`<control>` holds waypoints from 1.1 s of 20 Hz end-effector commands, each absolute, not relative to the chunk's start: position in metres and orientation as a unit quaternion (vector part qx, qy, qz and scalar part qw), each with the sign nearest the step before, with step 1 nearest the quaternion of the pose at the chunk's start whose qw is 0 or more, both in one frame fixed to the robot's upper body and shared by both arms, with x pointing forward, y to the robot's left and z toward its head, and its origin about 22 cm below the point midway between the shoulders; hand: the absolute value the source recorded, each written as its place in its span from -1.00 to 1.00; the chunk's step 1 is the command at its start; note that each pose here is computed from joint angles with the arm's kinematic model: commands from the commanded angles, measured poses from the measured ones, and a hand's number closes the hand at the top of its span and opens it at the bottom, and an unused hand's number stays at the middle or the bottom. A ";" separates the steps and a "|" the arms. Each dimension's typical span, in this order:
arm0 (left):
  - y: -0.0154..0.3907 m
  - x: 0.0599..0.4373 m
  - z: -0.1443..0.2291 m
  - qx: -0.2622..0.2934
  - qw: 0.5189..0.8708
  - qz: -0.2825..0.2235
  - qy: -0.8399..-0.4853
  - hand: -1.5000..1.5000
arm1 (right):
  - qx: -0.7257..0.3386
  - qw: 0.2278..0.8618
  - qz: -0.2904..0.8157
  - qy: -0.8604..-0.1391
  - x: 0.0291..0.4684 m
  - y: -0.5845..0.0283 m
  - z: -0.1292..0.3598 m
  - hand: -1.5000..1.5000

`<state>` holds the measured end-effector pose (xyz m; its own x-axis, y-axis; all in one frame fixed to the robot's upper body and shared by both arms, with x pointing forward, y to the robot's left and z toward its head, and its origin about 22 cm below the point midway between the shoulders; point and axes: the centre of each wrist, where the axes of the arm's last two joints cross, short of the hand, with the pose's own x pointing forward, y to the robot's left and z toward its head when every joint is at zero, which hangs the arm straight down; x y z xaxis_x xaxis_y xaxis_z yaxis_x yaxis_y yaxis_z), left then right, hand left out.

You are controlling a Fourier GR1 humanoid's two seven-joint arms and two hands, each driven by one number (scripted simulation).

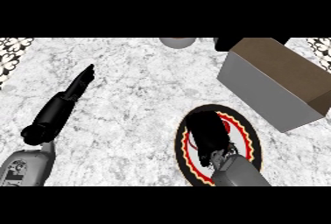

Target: Pick the can from the plate and place it in the cardboard box

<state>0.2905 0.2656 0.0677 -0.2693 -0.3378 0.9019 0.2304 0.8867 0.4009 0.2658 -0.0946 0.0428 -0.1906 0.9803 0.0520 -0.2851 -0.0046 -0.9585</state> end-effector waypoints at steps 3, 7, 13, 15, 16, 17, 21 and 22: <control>0.253 0.299 0.074 0.026 0.594 -0.247 -0.766 0.00 | -0.275 0.479 0.608 -0.570 0.306 -0.049 0.050 1.00; 0.265 0.293 0.061 0.024 0.607 -0.239 -0.758 0.00 | -0.301 0.423 0.575 -0.633 0.321 -0.030 0.069 1.00; 0.260 0.294 0.059 0.045 0.611 -0.230 -0.756 0.00 | -0.339 0.353 0.555 -0.673 0.318 -0.013 0.128 1.00; 0.273 0.293 0.074 0.046 0.611 -0.232 -0.756 0.00 | -0.342 0.375 0.524 -0.683 0.312 -0.018 0.144 1.00; 0.286 0.292 0.067 0.038 0.615 -0.227 -0.755 0.00 | -0.363 0.386 0.500 -0.684 0.324 -0.018 0.155 1.00; 0.266 0.293 0.071 0.040 0.611 -0.220 -0.760 0.00 | -0.376 0.394 0.469 -0.696 0.324 -0.024 0.166 1.00; 0.271 0.297 0.072 0.049 0.617 -0.223 -0.753 0.00 | -0.415 0.460 0.356 -0.700 0.334 -0.052 0.189 1.00; 0.259 0.290 0.069 0.045 0.600 -0.230 -0.765 0.00 | -0.420 0.471 0.327 -0.703 0.347 -0.071 0.182 1.00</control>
